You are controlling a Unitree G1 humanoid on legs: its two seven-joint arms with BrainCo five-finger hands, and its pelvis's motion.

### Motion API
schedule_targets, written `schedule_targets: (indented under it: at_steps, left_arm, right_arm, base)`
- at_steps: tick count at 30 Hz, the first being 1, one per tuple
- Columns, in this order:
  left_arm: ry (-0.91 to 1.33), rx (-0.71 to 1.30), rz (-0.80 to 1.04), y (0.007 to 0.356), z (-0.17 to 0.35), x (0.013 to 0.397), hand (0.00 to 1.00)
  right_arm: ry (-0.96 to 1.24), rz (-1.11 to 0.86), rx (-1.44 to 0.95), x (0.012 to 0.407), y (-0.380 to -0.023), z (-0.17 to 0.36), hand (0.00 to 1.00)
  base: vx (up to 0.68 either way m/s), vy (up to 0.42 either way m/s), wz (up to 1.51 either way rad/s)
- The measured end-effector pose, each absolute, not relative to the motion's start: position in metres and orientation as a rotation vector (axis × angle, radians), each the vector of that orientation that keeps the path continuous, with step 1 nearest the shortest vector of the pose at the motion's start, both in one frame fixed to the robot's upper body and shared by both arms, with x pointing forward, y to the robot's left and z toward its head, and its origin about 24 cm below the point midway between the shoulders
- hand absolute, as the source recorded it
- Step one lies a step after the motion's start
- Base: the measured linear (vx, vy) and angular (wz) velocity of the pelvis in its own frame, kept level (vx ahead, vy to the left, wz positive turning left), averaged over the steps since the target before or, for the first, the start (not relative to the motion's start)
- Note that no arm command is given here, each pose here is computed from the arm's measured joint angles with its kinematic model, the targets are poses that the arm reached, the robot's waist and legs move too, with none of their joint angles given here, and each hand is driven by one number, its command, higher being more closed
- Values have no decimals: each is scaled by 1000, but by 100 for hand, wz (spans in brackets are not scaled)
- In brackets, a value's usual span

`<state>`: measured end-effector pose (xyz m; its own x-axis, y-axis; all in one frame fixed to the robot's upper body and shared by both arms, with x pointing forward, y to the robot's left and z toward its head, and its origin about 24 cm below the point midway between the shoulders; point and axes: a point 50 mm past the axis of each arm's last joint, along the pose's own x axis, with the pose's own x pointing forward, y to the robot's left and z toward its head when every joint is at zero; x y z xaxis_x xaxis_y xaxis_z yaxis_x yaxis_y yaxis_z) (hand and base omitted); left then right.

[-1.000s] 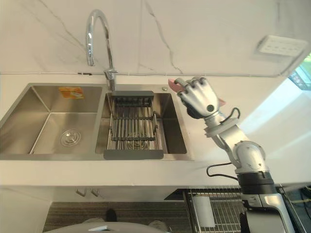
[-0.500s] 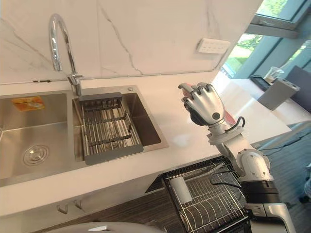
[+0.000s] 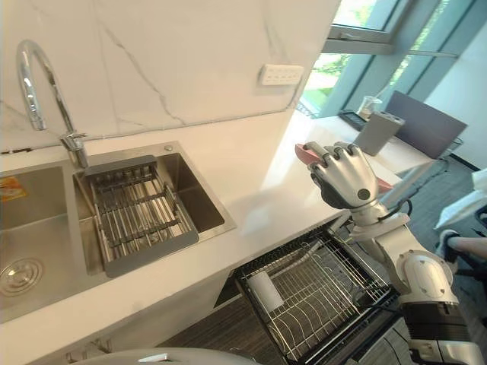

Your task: Walk over to the sink, pick up the cup, carry it to the dishwasher, place the cup inside the dishwasher, then close the dishwasher door

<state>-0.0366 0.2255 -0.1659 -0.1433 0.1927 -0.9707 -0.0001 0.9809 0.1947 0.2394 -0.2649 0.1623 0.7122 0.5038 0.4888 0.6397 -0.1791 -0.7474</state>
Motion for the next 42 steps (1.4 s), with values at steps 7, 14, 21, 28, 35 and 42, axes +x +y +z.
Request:
schedule_targets:
  at_steps: [7, 14, 21, 28, 35, 42]
  left_arm:
    - [1725, 144, 170, 225, -166, -41, 0]
    - [1767, 143, 166, 224, -166, -45, 0]
    - [1795, 162, 174, 222, -167, -45, 0]
    - [1800, 200, 204, 219, -168, -39, 0]
    - [1783, 183, 230, 216, -169, -31, 0]
    - [1689, 177, 282, 211, -170, 2, 0]
  right_arm:
    - [-807, -181, -1850, 222, -284, 153, 100]
    - [-755, -213, -1840, 214, -293, 149, 100]
    - [-671, -266, -1830, 204, -304, 138, 100]
    - [-486, -398, -1752, 201, -323, 115, 100]
    - [-305, -511, -1663, 196, -333, 89, 100]
    - [-223, -643, -1604, 211, -339, 87, 100]
  base:
    - [24, 14, -34]
    - [32, 19, -27]
    - [46, 33, -17]
    - [79, 11, 4]
    - [75, 4, 7]
    - [42, -13, 4]
